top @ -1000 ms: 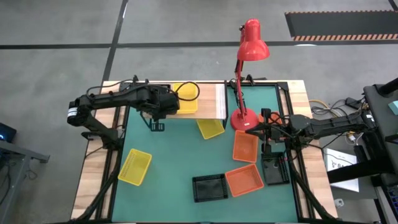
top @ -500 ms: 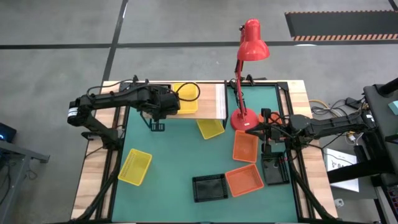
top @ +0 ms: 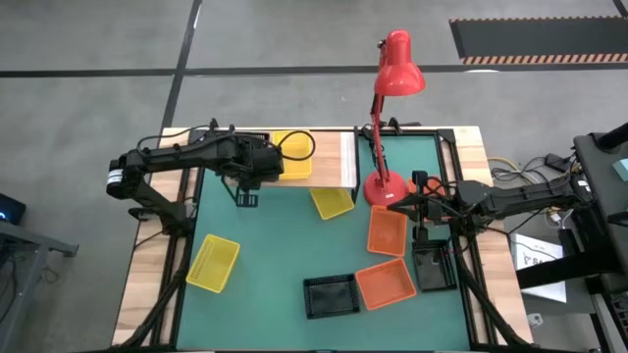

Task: Stack baskets on shelf by color
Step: Put the top left orange bin on the shelf, then adjust the yellow bin on the shelf

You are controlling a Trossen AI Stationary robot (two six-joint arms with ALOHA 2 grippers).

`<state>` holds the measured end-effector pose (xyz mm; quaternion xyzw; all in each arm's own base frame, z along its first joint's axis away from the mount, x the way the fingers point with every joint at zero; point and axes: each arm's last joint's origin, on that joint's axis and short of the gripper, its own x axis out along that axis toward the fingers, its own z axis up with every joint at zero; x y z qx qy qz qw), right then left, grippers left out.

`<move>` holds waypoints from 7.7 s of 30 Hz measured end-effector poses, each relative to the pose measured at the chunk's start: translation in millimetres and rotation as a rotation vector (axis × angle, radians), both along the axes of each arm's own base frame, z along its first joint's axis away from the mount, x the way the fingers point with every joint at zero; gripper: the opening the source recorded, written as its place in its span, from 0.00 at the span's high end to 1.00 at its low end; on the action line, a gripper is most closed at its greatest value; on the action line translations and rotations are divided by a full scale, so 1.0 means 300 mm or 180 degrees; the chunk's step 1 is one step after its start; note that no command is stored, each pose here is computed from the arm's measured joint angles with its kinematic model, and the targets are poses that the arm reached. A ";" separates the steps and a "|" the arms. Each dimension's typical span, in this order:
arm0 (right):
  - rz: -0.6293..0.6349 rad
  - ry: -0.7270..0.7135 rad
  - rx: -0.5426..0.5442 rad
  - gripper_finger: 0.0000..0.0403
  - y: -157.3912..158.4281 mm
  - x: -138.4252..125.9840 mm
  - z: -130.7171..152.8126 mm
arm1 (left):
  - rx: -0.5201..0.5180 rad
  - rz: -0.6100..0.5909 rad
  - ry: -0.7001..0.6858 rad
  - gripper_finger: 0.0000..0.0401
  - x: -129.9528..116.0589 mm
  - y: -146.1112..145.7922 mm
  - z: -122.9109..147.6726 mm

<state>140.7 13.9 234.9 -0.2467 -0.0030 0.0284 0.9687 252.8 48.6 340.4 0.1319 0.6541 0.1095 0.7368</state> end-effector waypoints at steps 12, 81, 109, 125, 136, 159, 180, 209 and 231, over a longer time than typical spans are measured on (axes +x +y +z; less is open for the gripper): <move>0.0000 0.0003 0.0086 0.98 0.000 0.000 0.000 | -0.0006 0.0150 -0.0382 0.81 0.000 -0.023 0.083; -0.1751 0.3824 0.1430 0.58 0.333 0.376 -0.083 | 0.0601 -0.1872 -0.4573 0.81 -0.151 -0.440 -0.123; -0.1773 0.4181 0.1503 0.98 0.330 0.420 -0.108 | 0.0749 -0.1977 -0.4523 0.81 -0.152 -0.440 -0.122; -0.0865 0.3613 0.1588 0.98 0.405 0.505 0.309 | 0.1072 -0.1564 -0.4310 0.81 -0.154 -0.423 -0.139; -0.0947 0.2881 0.0620 0.98 0.328 0.608 0.442 | 0.1180 -0.1489 -0.4255 0.81 -0.155 -0.420 -0.142; -0.1928 0.3916 0.0132 0.98 -0.127 0.822 0.286 | 0.1242 -0.1457 -0.4212 0.81 -0.156 -0.417 -0.147; -0.1736 0.3634 0.0495 0.98 -0.210 0.862 0.283 | 0.1297 -0.1488 -0.4208 0.81 -0.157 -0.417 -0.145; -0.1825 0.3485 0.0684 0.73 -0.236 0.863 0.307 | 0.1295 -0.1489 -0.4209 0.81 -0.157 -0.417 -0.145; -0.1273 0.2546 0.0551 0.93 -0.220 0.955 0.416 | 0.1294 -0.1460 -0.4280 0.81 -0.172 -0.410 -0.129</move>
